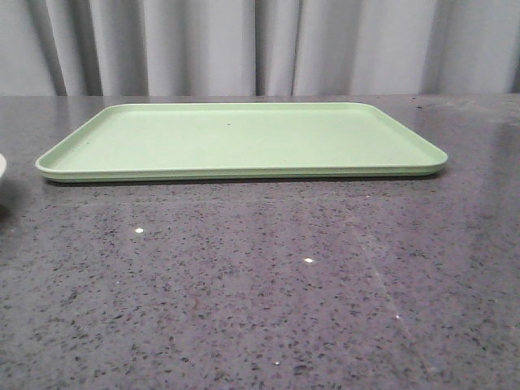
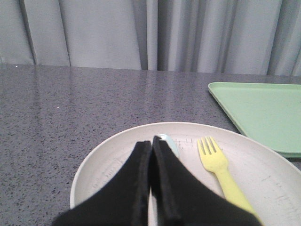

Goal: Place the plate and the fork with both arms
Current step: 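Lower the left gripper toward the rim of the cream plate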

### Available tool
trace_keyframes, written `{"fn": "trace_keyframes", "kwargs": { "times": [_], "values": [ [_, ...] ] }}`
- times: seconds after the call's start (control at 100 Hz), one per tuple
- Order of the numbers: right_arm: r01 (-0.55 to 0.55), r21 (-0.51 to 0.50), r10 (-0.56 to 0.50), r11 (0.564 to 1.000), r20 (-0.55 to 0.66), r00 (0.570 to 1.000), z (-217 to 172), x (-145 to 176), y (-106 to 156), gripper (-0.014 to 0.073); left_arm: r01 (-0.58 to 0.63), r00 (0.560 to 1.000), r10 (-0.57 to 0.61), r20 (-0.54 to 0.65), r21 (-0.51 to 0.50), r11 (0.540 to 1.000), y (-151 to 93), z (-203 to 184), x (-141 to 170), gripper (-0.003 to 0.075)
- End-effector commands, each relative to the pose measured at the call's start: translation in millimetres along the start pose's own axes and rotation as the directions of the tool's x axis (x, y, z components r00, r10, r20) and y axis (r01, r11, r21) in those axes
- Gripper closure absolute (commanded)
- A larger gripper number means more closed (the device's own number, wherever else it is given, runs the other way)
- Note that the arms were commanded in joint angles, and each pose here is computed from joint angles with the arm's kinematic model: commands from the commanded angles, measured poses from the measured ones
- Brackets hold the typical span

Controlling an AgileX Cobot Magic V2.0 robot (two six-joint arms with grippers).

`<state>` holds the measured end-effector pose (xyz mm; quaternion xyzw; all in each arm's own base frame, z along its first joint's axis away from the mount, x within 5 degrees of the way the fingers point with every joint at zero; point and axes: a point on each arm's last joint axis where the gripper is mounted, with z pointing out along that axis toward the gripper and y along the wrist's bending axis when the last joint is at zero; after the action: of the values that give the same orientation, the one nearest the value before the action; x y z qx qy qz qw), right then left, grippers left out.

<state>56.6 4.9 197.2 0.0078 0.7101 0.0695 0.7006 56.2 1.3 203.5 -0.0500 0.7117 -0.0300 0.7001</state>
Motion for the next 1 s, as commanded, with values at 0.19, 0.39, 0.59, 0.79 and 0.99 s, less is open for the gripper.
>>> {"fn": "trace_keyframes", "kwargs": {
  "times": [0.19,0.39,0.59,0.79,0.99],
  "values": [
    [0.017,-0.007,-0.016,1.000,0.108,0.994,-2.6,-10.4,1.1,0.0663,0.009,0.995,-0.009,0.103,0.004,1.000,0.1,-2.3,-5.1,0.0741],
    [0.017,-0.007,-0.016,1.000,0.108,0.994,-2.6,-10.4,1.1,0.0663,0.009,0.995,-0.009,0.103,0.004,1.000,0.1,-2.3,-5.1,0.0741],
    [0.017,-0.007,-0.016,1.000,0.108,0.994,-2.6,-10.4,1.1,0.0663,0.009,0.995,-0.009,0.103,0.004,1.000,0.1,-2.3,-5.1,0.0741],
    [0.017,-0.008,-0.016,1.000,0.121,0.993,-2.7,-11.6,1.2,0.0663,0.008,0.992,-0.009,0.129,0.006,1.000,-0.1,-2.7,-8.0,0.0741],
    [0.017,-0.008,-0.016,1.000,0.116,0.993,-4.3,-19.0,2.0,0.0663,0.010,0.987,-0.012,0.163,0.011,1.000,-2.0,-6.0,-23.4,0.0741]
  ]
}}
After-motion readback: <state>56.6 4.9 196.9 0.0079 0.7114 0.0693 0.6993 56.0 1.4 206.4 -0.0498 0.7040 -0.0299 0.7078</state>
